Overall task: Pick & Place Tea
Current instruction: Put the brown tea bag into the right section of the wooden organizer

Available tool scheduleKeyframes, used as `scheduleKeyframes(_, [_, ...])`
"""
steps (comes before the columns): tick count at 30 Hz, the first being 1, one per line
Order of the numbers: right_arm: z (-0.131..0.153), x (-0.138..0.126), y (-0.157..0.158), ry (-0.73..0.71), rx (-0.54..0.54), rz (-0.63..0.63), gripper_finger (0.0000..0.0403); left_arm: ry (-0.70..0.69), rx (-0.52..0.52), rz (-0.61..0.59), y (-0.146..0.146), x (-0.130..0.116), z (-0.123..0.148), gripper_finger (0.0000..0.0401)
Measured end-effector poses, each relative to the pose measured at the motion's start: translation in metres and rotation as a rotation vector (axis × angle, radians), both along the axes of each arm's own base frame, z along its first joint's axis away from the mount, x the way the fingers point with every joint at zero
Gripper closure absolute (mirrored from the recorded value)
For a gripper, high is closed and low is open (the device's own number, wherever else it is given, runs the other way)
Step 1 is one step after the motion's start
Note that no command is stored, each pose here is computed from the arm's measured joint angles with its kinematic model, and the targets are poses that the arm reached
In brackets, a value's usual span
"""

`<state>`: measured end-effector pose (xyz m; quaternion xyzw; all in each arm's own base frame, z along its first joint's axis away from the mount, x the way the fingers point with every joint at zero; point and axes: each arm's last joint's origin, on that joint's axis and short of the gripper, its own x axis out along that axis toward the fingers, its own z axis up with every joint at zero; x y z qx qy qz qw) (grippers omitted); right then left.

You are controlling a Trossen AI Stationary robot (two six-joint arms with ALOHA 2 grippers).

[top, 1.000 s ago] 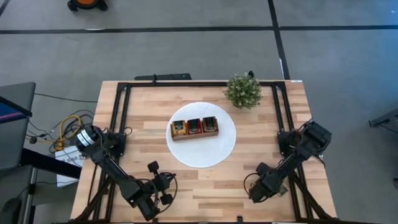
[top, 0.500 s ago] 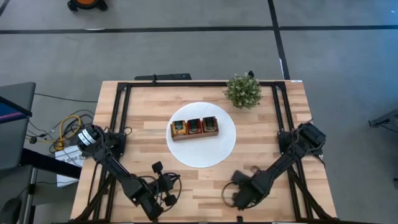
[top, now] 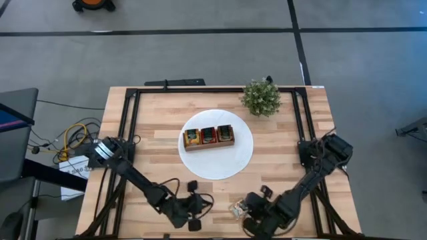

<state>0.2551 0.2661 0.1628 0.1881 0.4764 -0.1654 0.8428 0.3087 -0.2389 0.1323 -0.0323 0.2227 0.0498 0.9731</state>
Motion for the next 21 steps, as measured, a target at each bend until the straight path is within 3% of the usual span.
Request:
scheduleKeyframes(6, [-0.027, -0.039, 0.007, 0.021, 0.083, -0.182, 0.0266, -0.094, -0.133, -0.184, 0.006, 0.032, -0.026, 0.0401])
scheduleKeyframes(11, [-0.045, -0.041, 0.003, -0.070, 0.223, -0.260, 0.0216, -0.090, -0.158, -0.256, 0.008, 0.056, -0.037, 0.0401])
scheduleKeyframes(16, [-0.053, -0.030, -0.007, -0.128, 0.301, -0.304, 0.0206, -0.071, -0.124, -0.261, 0.010, 0.072, -0.047, 0.0401])
scheduleKeyframes(21, [-0.054, -0.017, -0.015, -0.129, 0.322, -0.297, 0.0226, -0.048, -0.127, -0.227, 0.017, 0.081, -0.053, 0.0401])
